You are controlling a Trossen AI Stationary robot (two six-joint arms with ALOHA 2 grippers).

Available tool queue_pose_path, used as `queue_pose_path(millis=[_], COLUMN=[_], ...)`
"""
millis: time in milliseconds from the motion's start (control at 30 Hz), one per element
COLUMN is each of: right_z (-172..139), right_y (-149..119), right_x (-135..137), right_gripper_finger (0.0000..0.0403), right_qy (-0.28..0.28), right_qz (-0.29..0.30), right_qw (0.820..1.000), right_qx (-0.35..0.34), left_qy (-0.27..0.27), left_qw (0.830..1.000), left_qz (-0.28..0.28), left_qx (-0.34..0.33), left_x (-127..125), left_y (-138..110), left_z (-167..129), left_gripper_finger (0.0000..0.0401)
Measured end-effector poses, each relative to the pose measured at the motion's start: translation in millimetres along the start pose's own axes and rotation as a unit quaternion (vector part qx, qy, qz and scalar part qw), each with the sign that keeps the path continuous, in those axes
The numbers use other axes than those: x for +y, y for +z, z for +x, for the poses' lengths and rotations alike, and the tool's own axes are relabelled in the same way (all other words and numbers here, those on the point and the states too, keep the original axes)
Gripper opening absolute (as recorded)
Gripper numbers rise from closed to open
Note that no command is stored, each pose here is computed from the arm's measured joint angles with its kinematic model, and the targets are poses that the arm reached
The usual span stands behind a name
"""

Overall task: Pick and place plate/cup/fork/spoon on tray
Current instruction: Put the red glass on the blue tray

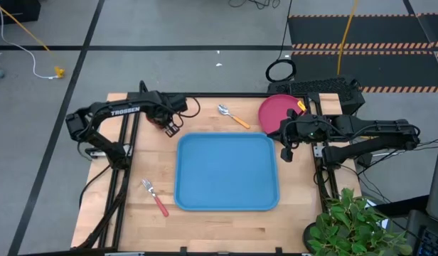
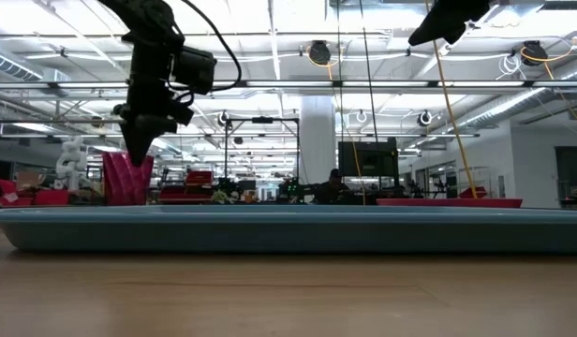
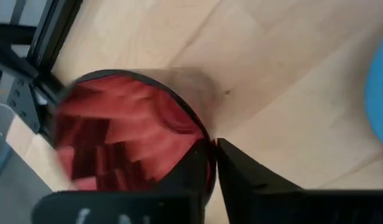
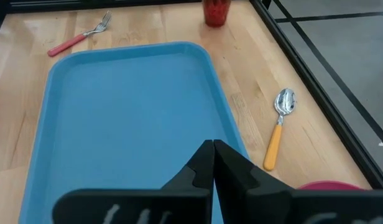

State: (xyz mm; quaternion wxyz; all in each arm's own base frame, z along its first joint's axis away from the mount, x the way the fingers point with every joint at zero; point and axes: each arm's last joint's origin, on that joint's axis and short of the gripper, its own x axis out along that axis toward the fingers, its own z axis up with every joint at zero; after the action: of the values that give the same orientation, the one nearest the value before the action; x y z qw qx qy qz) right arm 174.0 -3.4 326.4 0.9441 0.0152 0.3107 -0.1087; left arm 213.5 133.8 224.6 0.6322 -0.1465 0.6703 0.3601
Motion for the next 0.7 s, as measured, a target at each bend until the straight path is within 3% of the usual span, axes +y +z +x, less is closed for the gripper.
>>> queue_pose_path(millis=[133, 333, 467, 700], right_z=[0.0, 0.0, 0.0, 0.0], right_y=[-0.1, -0.1, 0.0, 0.6], right_x=[0.1, 0.0, 0.0, 0.1], right_gripper_finger=[0.0000, 0.0000, 0.0000, 0.0000], right_qy=[0.000, 0.000, 0.000, 0.000], right_qz=[0.000, 0.000, -0.013, -0.013], right_qw=[1.000, 1.000, 1.000, 1.000], right_qx=[0.000, 0.000, 0.000, -0.003], left_qy=[0.000, 0.003, -0.016, -0.035], left_qw=[1.000, 0.997, 0.994, 0.991], left_qz=[0.026, 0.071, 0.104, 0.128], left_qx=[0.000, 0.014, 0.024, -0.010], left_x=[-5.6, -16.4, -25.9, -41.1], left_y=[-2.3, -9.7, -14.6, -12.6], left_z=[-2.4, -6.5, -11.8, -44.8], left_gripper_finger=[0.0011, 0.0032, 0.0017, 0.0023])
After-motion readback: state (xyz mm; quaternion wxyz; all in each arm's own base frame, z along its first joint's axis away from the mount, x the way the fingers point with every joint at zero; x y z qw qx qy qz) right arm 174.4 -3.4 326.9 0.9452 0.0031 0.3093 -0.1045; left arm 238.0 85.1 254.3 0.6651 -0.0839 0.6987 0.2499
